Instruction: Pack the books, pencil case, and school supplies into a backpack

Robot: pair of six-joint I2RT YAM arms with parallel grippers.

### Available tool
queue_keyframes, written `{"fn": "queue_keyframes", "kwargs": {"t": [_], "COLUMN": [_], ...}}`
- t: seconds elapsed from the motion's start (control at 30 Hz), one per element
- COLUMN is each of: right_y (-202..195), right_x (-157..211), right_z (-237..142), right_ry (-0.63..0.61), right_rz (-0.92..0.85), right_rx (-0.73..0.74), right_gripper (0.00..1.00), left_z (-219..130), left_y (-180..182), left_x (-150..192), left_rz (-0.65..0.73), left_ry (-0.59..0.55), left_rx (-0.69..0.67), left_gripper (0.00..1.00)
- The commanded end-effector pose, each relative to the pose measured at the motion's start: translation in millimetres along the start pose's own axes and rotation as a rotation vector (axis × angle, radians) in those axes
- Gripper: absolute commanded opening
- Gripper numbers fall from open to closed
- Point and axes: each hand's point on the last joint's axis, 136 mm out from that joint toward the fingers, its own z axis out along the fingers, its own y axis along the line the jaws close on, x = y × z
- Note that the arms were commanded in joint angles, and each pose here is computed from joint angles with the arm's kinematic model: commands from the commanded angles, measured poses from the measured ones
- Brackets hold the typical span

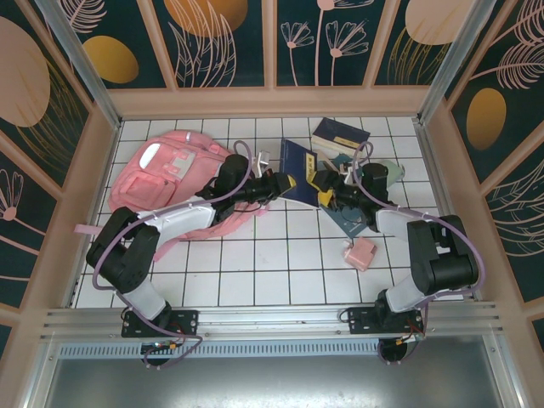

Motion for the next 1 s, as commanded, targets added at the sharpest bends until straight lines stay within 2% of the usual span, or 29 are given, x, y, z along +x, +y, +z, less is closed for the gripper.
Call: {"fn": "queue_keyframes", "kwargs": {"t": [0.0, 0.07, 0.13, 0.23, 0.37, 0.4, 0.43, 0.53, 0.6, 0.7, 0.83, 0.9, 0.97], "right_y": [42.3, 47.9, 54.2, 59.2, 56.6, 56.0, 55.1, 54.9, 55.1, 52.2, 47.4, 43.7, 39.7], "right_x": [0.8, 0.0, -0.6, -1.7, -1.9, -2.1, -2.1, -3.7, -4.9, -6.9, -8.9, -10.6, -11.5], "right_z": [-5.3, -6.7, -9.2, -13.3, -17.4, -18.4, -18.7, -20.5, -21.3, -23.1, -25.6, -27.8, -30.1], "right_ry": [0.041, 0.042, 0.041, 0.036, 0.03, 0.025, 0.024, 0.014, 0.005, -0.011, -0.045, -0.073, -0.105], "right_rz": [-0.053, -0.047, -0.044, -0.047, -0.063, -0.067, -0.07, -0.094, -0.113, -0.131, -0.136, -0.142, -0.143], "right_rx": [-0.154, -0.184, -0.214, -0.228, -0.199, -0.188, -0.176, -0.142, -0.119, -0.082, -0.049, -0.032, -0.016], "right_gripper": [0.8, 0.8, 0.76, 0.59, 0.27, 0.11, 0.0, 0.0, 0.0, 0.0, 0.0, 0.0, 0.0], "left_z": [-12.6, -13.0, -12.2, -12.4, -14.1, -13.3, -12.9, -10.3, -10.1, -14.9, -34.3, -51.9, -72.1], "left_y": [-50.3, -53.5, -48.7, -37.5, -24.3, -21.2, -19.4, -9.6, 1.6, 11.7, 38.5, 53.7, 69.1], "left_x": [-0.5, 1.6, 1.9, 2.4, 1.1, 1.6, 1.8, 3.3, 2.3, -8.8, -29.8, -42.6, -58.3], "left_rz": [0.05, 0.045, 0.036, 0.038, 0.043, 0.044, 0.047, 0.061, 0.074, 0.108, 0.132, 0.16, 0.209], "left_ry": [0.01, 0.021, 0.025, 0.023, 0.02, 0.024, 0.029, 0.045, 0.048, 0.022, -0.038, -0.087, -0.149], "left_rx": [0.191, 0.215, 0.198, 0.159, 0.108, 0.095, 0.084, 0.036, -0.023, -0.11, -0.282, -0.406, -0.557], "left_gripper": [0.0, 0.0, 0.0, 0.0, 0.0, 0.0, 0.0, 0.01, 0.22, 0.3, 0.54, 0.62, 0.63]}}
